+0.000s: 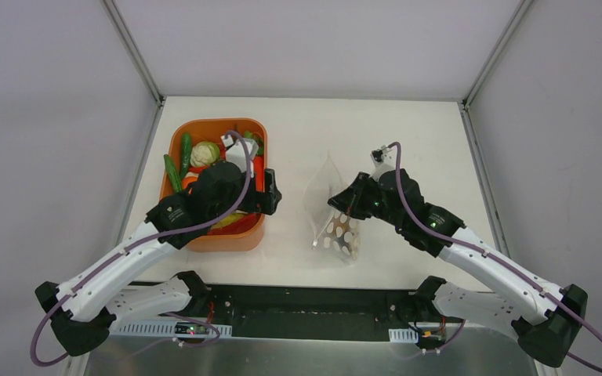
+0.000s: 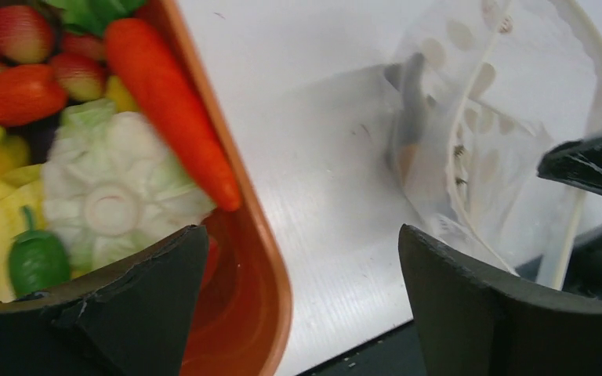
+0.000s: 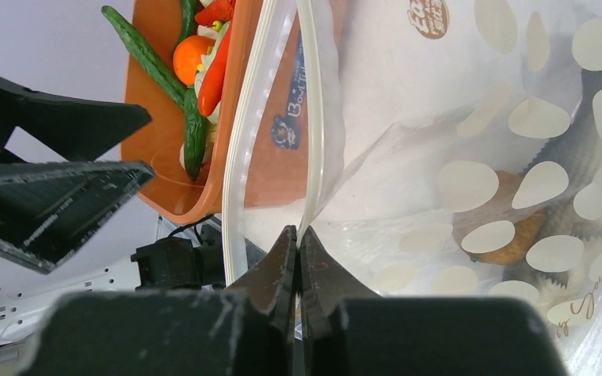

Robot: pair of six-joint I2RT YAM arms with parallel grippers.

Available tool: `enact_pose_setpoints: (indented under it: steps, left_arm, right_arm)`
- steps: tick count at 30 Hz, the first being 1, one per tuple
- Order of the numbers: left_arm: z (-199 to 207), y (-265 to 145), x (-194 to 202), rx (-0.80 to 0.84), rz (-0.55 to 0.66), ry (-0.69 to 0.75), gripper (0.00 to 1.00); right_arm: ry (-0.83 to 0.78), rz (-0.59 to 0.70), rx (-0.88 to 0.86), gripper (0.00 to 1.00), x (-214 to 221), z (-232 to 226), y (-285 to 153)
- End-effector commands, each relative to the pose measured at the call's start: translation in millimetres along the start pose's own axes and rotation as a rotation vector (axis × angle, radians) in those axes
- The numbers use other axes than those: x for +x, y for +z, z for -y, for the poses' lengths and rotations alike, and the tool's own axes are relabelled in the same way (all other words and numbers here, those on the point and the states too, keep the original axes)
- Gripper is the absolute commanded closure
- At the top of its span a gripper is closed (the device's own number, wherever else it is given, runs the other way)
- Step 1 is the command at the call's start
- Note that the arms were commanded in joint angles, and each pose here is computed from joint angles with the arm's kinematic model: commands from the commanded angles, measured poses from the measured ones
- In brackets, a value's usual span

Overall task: Place the food in the zip-top bag and seal the zipper
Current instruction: Pick up the fake vegetable from the bin.

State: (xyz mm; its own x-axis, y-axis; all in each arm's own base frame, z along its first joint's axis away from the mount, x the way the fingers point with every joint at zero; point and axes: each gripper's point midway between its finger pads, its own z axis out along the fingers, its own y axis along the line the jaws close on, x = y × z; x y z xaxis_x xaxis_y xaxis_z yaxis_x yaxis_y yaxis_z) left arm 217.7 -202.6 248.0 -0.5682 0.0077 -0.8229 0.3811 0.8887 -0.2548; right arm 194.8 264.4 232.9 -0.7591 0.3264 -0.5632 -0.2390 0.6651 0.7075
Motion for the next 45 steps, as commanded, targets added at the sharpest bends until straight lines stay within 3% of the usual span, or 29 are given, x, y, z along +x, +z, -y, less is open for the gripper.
enact_pose_setpoints:
  steps: [1, 17, 23, 27, 32, 38, 42, 45]
  left_arm:
    - [-51.3, -20.8, -11.6, -0.231, 0.122, -0.012, 0.03]
    - [-131.9, -31.2, -16.1, -0.472, 0.110, -0.218, 0.01]
    - [-163.4, -55.6, -32.1, -0.634, 0.233, -0.255, 0.01]
    - [-186.7, -75.5, -48.9, -0.728, 0.297, -0.206, 0.01]
    - [-218.8, -82.9, -54.9, -0.787, 0.222, -0.229, 0.01]
    - [-252.9, -65.3, -46.7, -0.804, 0.056, -0.291, 0.11]
    - [-265.9, -52.6, -52.8, -0.795, 0.029, -0.279, 0.15]
    - [-277.0, -46.6, -54.4, -0.802, 0.000, -0.281, 0.25]
  right_arm:
    - [-0.001, 0.010, -0.039, 0.97, -3.3, -9.5, 0.6]
    - [-0.015, 0.000, -0.054, 0.97, -1.7, -11.6, 0.4]
    - [-0.010, 0.007, -0.053, 0.97, -1.9, -10.8, -1.5]
    - [-0.008, 0.001, -0.054, 0.97, -1.2, -11.5, -0.8]
    - [-0.009, -0.001, -0.055, 0.97, -1.6, -12.2, -1.6]
    - [-0.010, -0.005, -0.056, 0.97, -0.9, -12.5, -3.3]
    - [-0.010, -0.005, -0.055, 0.97, -0.3, -11.5, -4.3]
    - [-0.009, -0.005, -0.054, 0.97, -0.1, -11.0, -5.0]
